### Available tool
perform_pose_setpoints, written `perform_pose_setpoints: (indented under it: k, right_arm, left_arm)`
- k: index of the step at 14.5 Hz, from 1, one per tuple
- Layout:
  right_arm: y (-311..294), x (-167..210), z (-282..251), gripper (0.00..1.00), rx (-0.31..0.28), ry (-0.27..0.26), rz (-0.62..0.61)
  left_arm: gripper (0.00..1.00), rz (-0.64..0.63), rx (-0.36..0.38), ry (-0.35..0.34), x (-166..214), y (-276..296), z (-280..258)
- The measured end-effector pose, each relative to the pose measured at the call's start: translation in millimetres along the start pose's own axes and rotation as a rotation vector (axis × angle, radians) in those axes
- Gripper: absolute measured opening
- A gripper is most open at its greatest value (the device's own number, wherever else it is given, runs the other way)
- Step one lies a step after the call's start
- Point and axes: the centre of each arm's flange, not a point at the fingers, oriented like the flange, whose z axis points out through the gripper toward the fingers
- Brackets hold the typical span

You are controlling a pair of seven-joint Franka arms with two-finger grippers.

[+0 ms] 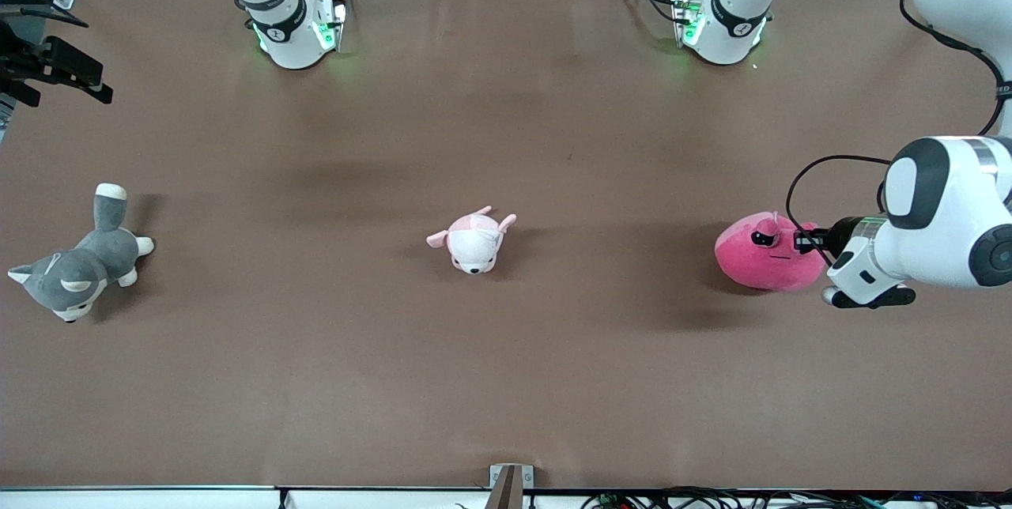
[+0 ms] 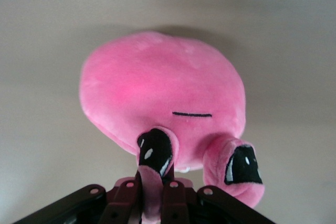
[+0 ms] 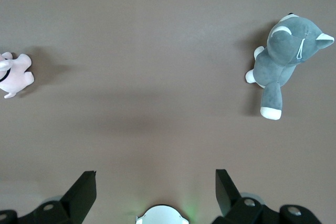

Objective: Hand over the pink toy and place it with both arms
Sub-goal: 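Lower the left gripper onto the hot-pink plush and grasp it, then carry the pink plush toward the right gripper while the right gripper reaches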

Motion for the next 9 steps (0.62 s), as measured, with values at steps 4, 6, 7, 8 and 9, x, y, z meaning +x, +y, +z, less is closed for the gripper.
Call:
perform_pose_setpoints:
  k: [4,6,7,8,9]
  right_arm:
    - [0,0,0,1.0,0.0,0.0,0.0]
    - [0,0,0,1.0,0.0,0.0,0.0]
    - [0,0,0,1.0,0.0,0.002,0.0]
    - [0,0,0,1.0,0.0,0.005,0.001]
    - [1,1,-1,1.0,0.0,0.009,0.003]
  left_arm:
    - [0.13,-0.043,-0.062,-0.032,-39,46,-77]
    - [0.13,-0.085,-0.068,-0.026,-60,91,-103]
    - [0.13,-0.112,-0.072,-0.017,-72,120,-113]
    - [0.13,-0.139,-0.079,-0.012,-85,150,-120]
    - [0.13,-0.166,-0.096,-0.011,-100,181,-127]
